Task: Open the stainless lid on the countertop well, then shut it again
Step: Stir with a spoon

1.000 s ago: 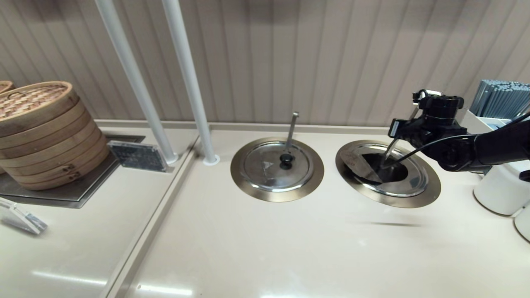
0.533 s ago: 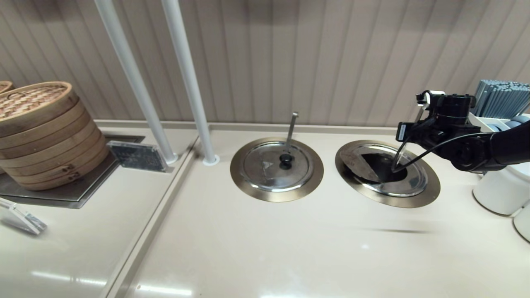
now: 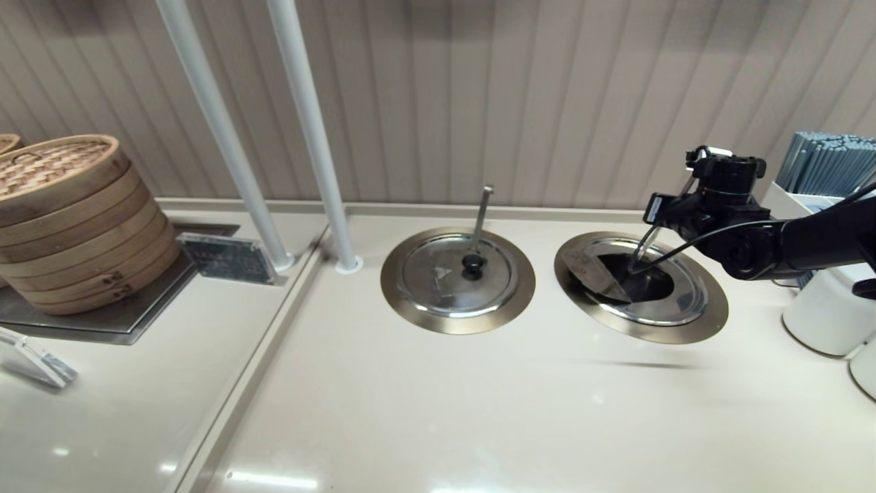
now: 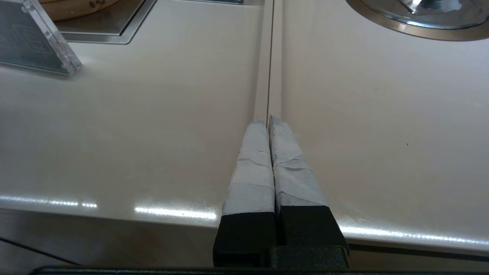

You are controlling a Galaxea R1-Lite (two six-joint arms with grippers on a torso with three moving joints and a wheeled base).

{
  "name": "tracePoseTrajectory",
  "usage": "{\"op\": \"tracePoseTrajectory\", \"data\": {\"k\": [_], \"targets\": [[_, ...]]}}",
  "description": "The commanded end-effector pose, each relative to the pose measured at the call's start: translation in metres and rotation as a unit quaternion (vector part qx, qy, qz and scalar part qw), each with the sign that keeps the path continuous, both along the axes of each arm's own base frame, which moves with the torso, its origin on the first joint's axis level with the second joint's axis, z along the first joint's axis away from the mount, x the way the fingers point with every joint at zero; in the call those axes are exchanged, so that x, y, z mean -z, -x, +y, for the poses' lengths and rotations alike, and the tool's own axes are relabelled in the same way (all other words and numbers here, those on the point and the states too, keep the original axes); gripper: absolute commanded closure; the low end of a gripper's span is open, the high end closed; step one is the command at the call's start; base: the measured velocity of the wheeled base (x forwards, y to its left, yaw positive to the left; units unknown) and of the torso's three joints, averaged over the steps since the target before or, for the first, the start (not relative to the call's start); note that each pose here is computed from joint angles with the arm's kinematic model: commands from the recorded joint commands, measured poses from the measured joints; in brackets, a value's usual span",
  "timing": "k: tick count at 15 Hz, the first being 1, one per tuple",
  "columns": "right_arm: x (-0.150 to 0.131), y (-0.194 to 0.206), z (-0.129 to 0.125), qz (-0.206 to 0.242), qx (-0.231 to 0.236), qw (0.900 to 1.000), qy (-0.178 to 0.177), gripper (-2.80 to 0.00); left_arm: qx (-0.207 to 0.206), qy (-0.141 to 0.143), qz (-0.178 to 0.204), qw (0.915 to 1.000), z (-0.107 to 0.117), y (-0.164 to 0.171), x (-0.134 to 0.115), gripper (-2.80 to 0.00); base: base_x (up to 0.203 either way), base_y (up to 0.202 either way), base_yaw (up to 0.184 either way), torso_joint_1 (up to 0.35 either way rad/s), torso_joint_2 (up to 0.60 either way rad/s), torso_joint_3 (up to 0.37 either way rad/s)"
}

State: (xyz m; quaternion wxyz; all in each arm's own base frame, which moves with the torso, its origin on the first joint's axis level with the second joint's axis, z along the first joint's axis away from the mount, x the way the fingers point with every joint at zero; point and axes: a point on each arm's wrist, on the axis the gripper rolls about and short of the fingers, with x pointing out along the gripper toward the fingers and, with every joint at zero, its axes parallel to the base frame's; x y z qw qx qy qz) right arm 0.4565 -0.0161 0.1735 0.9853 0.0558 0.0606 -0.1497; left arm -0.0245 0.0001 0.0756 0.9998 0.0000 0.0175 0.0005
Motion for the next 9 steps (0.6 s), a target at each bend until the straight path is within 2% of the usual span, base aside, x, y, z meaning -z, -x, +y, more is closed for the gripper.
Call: {"op": "tracePoseTrajectory", "data": {"k": [1,4,7,9], "targets": [[-0.011,0.010,0.003,-0.006,-0.011,1.000,-0.001,0.00,0.000,0.000,0.000,1.0000,0.000,0.000,0.000,0.00,0.000,0.000,0.000,0.000,0.00,0.000],[-0.018,0.028,0.003,0.017,-0.046,0.999,0.004,0.00,0.000,0.000,0.000,1.0000,0.000,0.000,0.000,0.00,0.000,0.000,0.000,0.000,0.00,0.000],[-0.003,0.029,-0.012,0.071,-0.042,0.995,0.063,0.00,0.000,0.000,0.000,1.0000,0.000,0.000,0.000,0.00,0.000,0.000,0.000,0.000,0.00,0.000],[0.014,0.022,-0.020,0.097,-0.033,0.991,0.082,0.00,0.000,0.000,0.000,1.0000,0.000,0.000,0.000,0.00,0.000,0.000,0.000,0.000,0.00,0.000]]}}
